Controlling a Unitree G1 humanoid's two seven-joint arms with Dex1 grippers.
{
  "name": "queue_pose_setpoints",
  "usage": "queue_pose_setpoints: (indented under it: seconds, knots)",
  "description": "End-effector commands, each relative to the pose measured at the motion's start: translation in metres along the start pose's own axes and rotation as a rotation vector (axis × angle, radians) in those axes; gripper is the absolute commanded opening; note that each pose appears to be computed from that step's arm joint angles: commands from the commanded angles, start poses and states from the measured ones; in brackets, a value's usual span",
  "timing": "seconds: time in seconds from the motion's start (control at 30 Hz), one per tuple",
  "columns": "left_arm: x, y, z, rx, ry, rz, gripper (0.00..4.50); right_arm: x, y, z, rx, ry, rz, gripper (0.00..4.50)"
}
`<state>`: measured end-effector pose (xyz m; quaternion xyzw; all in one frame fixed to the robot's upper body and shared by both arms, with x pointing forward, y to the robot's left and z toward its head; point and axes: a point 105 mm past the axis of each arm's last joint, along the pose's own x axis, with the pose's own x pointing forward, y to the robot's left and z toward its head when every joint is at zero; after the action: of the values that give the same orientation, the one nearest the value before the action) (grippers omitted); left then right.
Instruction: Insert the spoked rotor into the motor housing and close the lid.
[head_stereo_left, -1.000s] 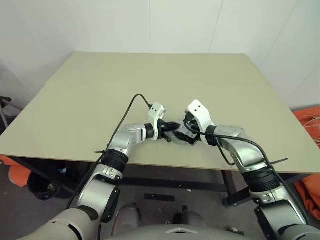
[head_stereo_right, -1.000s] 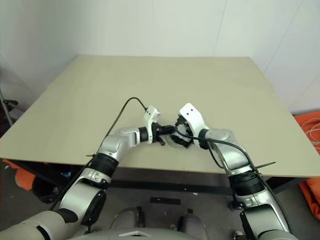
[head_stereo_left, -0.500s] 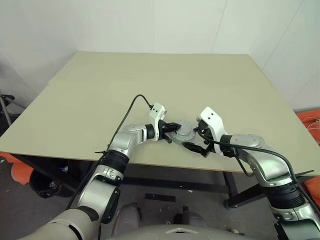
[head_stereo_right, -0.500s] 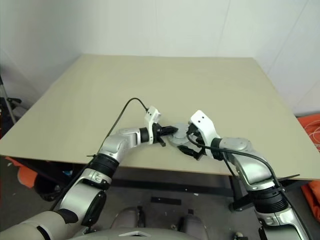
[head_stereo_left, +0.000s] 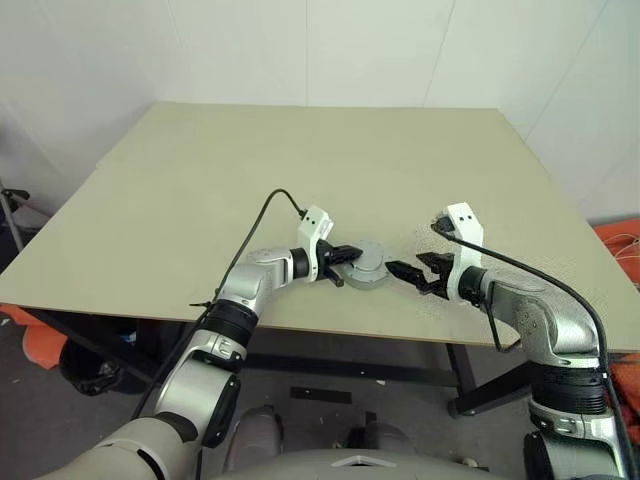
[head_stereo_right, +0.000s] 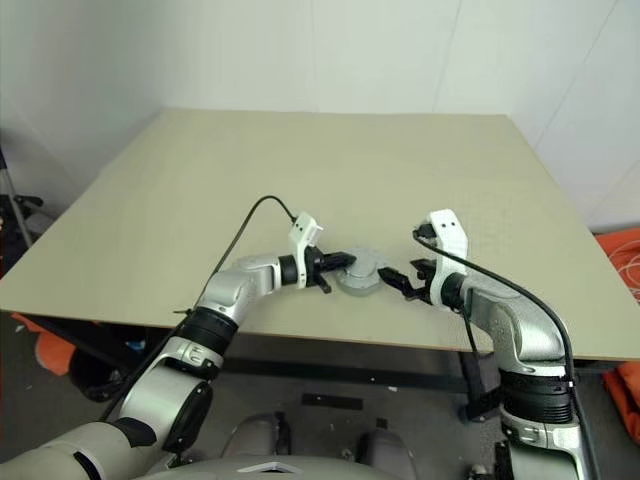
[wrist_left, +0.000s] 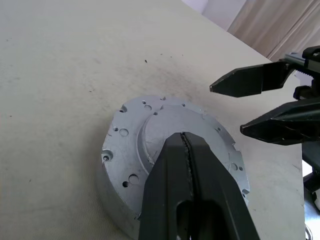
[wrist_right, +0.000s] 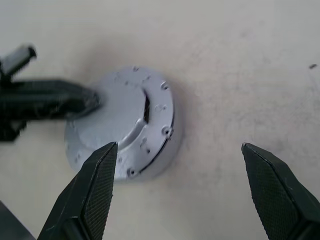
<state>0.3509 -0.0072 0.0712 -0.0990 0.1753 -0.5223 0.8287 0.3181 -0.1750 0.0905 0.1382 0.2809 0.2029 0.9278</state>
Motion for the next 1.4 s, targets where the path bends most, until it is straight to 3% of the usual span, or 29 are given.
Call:
queue_pose_setpoints:
  seconds: [0.03, 0.23, 0.73, 1.17, 1.4]
  knots:
    - [0.000, -0.001, -0.005, -0.001, 0.022, -0.003, 0.00, -0.003, 0.000, 0.015, 0.203, -0.032, -0.013, 4.47]
    - [-0.001, -0.002, -0.005, -0.002, 0.024, -0.006, 0.00, 0.003, -0.001, 0.014, 0.413, -0.024, -0.009, 4.47]
    - [-0.001, -0.001, -0.004, 0.001, 0.026, -0.007, 0.00, 0.007, 0.007, 0.004, 0.526, 0.015, 0.117, 4.47]
    - [-0.003, -0.001, -0.004, -0.002, 0.027, -0.005, 0.00, 0.007, 0.005, -0.018, 0.574, 0.104, 0.117, 4.47]
    - [-0.003, -0.002, -0.005, -0.003, 0.029, -0.005, 0.00, 0.007, 0.018, -0.018, 0.616, 0.103, 0.225, 4.47]
